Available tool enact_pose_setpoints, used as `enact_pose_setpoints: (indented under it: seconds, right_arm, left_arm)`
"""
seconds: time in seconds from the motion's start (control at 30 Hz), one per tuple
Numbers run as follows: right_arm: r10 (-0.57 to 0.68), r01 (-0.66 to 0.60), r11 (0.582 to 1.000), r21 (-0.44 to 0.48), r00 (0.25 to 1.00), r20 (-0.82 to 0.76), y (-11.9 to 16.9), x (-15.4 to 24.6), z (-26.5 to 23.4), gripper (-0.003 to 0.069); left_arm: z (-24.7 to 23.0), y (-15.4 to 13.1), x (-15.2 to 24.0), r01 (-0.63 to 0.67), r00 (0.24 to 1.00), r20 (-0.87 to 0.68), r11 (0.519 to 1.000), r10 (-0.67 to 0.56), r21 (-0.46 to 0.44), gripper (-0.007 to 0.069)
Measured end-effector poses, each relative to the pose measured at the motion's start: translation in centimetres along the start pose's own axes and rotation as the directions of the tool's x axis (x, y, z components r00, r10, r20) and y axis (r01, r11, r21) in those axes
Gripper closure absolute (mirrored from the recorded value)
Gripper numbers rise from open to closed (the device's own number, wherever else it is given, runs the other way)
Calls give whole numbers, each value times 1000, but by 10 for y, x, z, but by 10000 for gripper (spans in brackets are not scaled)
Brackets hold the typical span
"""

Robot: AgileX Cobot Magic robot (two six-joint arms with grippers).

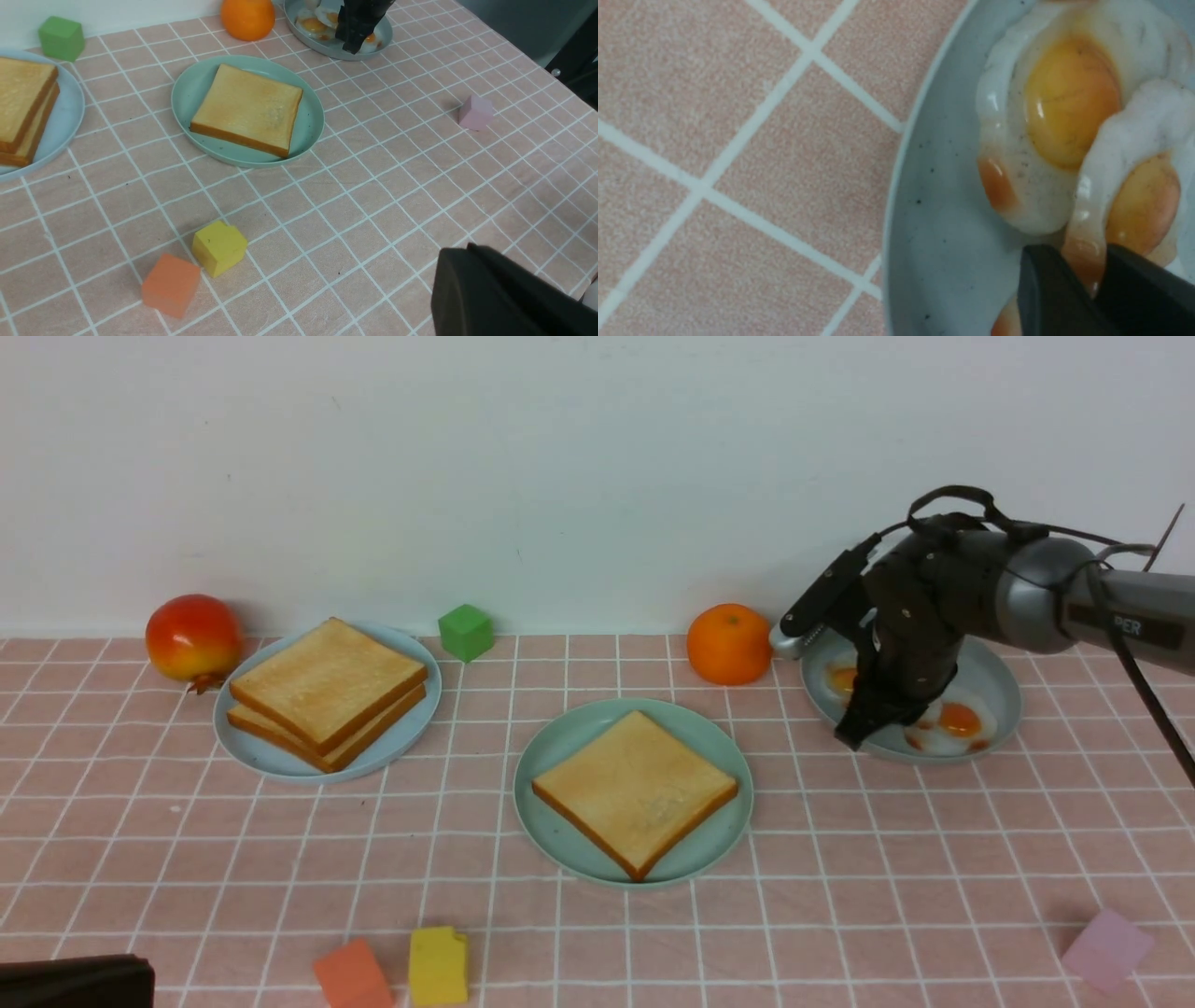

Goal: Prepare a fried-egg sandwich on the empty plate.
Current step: Use the right arm to grab a fried egg, then use the right arm to place the fried egg on the slice of bread in the middle

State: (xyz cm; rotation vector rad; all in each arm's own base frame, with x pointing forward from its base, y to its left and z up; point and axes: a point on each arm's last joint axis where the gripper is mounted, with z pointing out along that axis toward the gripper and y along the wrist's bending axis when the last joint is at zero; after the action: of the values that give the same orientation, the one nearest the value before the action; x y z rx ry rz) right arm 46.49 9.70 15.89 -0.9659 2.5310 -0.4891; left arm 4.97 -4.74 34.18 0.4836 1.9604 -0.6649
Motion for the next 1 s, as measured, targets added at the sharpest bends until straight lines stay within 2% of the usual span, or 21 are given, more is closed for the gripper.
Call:
enact_pose_setpoints:
  seconds: [0.13, 0.3, 0.5, 0.67, 0.8, 0.9, 1.0]
  right_arm:
    - [9, -9, 1000, 5, 1000, -8, -4, 1, -11, 546]
    - [36, -36, 999, 8, 999, -18, -12, 3, -34, 547]
    - [34, -36, 997, 68, 999, 27, -28, 3, -69, 547]
    - [47, -52, 994, 92, 997, 60, -25, -1, -110, 547]
    - [101, -108, 993, 50, 987, 125, -2, -7, -166, 547]
    - [73, -71, 997, -17, 980, 183, 39, -7, -203, 547]
    - [-34, 55, 995, -81, 970, 241, 98, -3, -221, 547]
  left_arm:
    - [0, 0, 0, 0, 1000, -2, 1000, 0, 0, 638]
    - [0, 0, 0, 0, 1000, -2, 1000, 0, 0, 638]
    - [0, 0, 0, 0, 1000, -3, 1000, 0, -1, 638]
    - [0, 1, 0, -10, 1000, -1, 1000, 10, -9, 638]
    - [0, 3, 0, -21, 1000, -4, 999, 21, -38, 638]
    - [0, 6, 2, -32, 999, -19, 998, 31, -63, 638]
    - [0, 7, 3, -34, 999, -39, 997, 32, -73, 638]
